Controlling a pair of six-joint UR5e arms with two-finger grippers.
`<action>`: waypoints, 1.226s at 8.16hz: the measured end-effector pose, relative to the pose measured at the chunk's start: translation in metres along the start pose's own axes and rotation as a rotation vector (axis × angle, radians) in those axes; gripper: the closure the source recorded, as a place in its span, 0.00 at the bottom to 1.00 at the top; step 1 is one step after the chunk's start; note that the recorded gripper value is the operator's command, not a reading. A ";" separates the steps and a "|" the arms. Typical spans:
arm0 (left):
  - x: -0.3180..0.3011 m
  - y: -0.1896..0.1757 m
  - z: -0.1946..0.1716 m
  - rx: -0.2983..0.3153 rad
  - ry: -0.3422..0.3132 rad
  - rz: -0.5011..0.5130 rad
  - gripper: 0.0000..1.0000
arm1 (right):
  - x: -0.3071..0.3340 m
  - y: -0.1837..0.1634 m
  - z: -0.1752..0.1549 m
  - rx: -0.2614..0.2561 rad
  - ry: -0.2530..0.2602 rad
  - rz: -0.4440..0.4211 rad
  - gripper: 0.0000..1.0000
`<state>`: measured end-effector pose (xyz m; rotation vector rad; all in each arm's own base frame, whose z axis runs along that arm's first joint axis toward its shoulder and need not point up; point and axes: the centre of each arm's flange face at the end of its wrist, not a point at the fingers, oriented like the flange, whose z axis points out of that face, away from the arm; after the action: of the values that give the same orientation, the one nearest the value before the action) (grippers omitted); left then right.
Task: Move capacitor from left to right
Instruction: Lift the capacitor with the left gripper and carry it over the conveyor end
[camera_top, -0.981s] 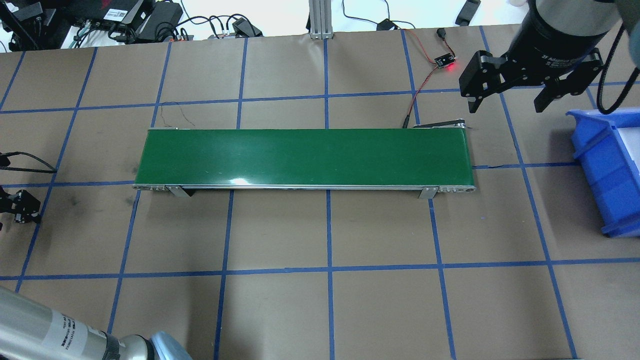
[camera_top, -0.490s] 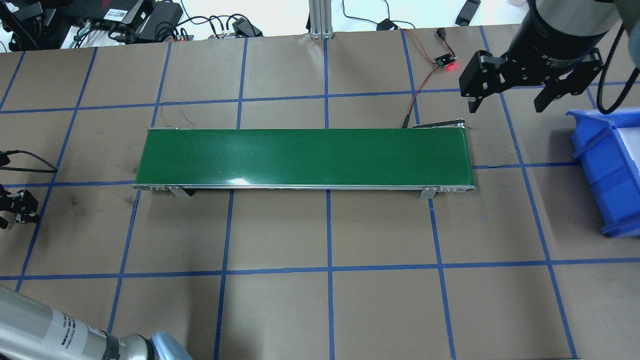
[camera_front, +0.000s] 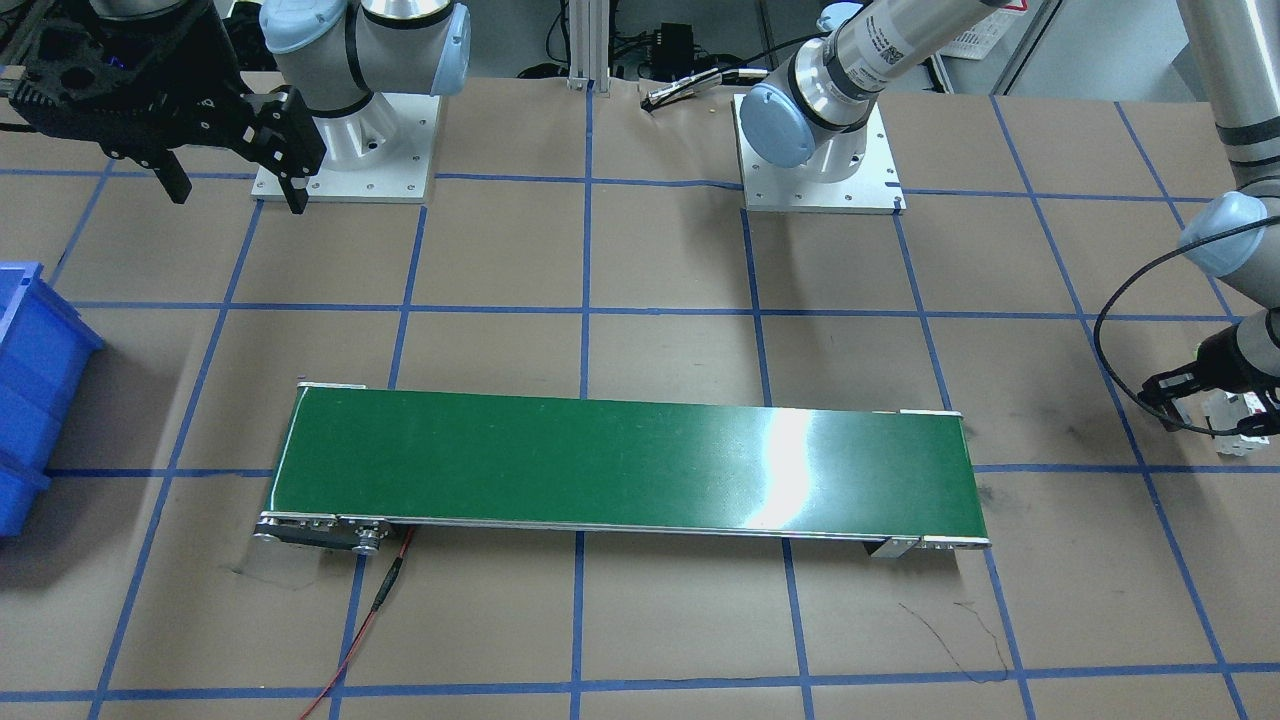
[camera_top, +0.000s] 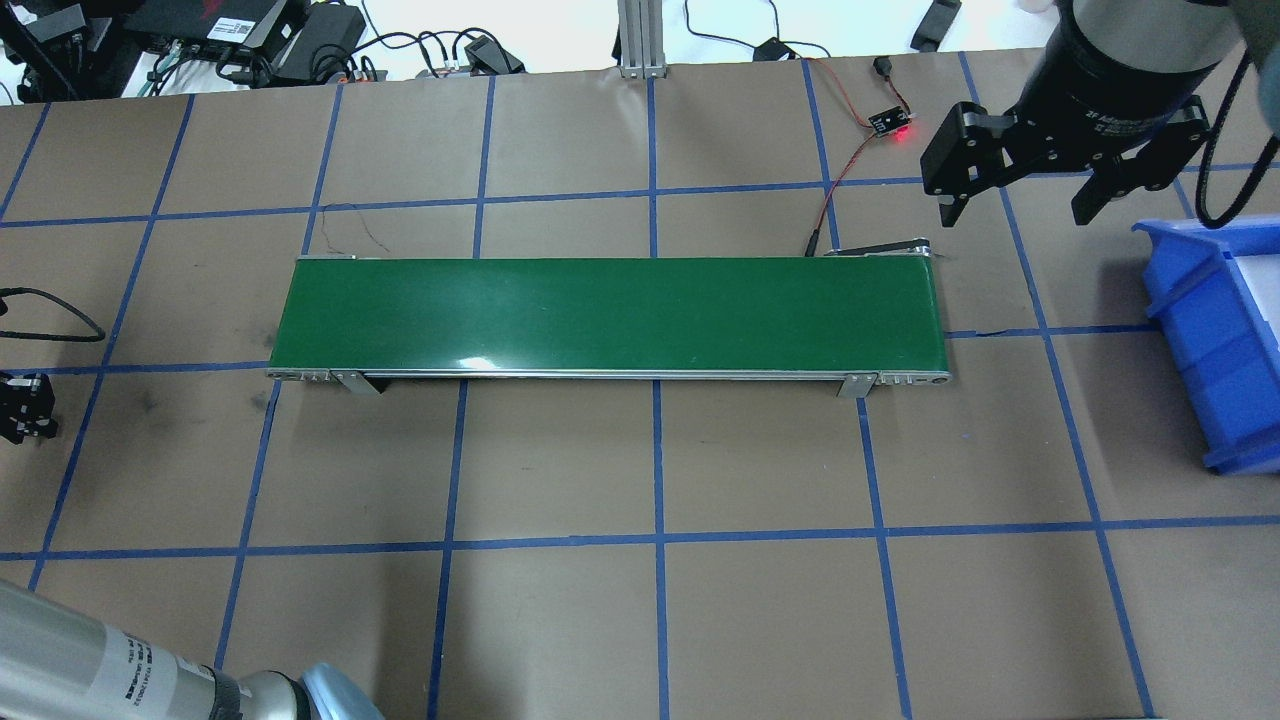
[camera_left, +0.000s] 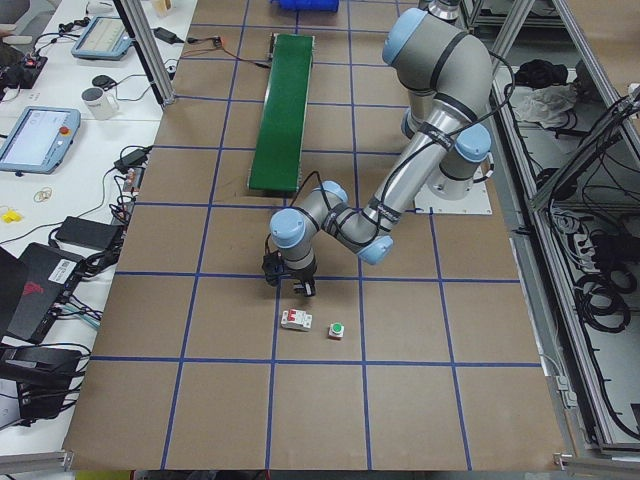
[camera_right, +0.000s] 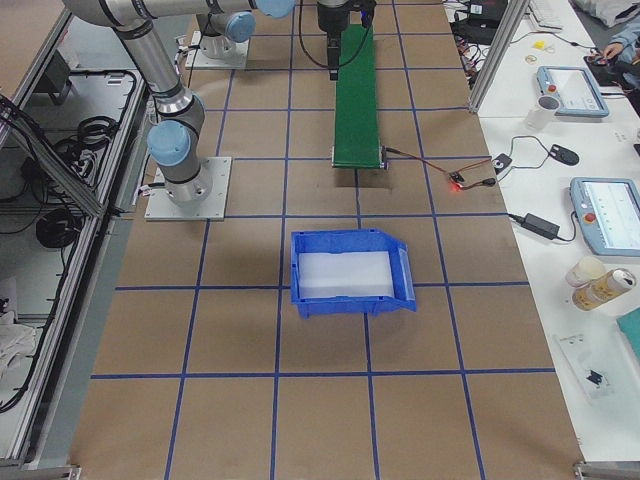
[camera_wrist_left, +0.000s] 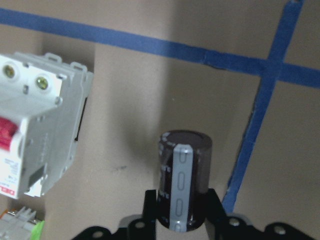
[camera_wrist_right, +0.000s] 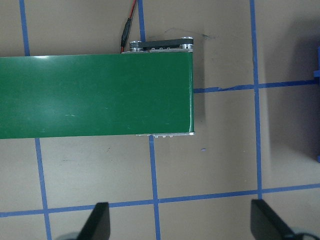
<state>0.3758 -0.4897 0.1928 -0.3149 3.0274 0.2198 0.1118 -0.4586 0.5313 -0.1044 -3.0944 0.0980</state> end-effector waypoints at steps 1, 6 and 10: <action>0.000 0.001 -0.014 0.023 -0.011 0.016 1.00 | 0.000 0.000 0.000 0.000 -0.001 0.000 0.00; 0.126 0.003 -0.162 0.233 -0.085 0.211 1.00 | 0.000 0.000 0.000 0.000 -0.003 0.000 0.00; 0.265 0.011 -0.202 0.274 0.013 0.300 1.00 | 0.000 0.000 0.000 0.000 -0.004 0.000 0.00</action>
<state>0.1004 -0.5618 0.3658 0.1601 3.0504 -0.1790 0.1120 -0.4586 0.5314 -0.1048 -3.0982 0.0984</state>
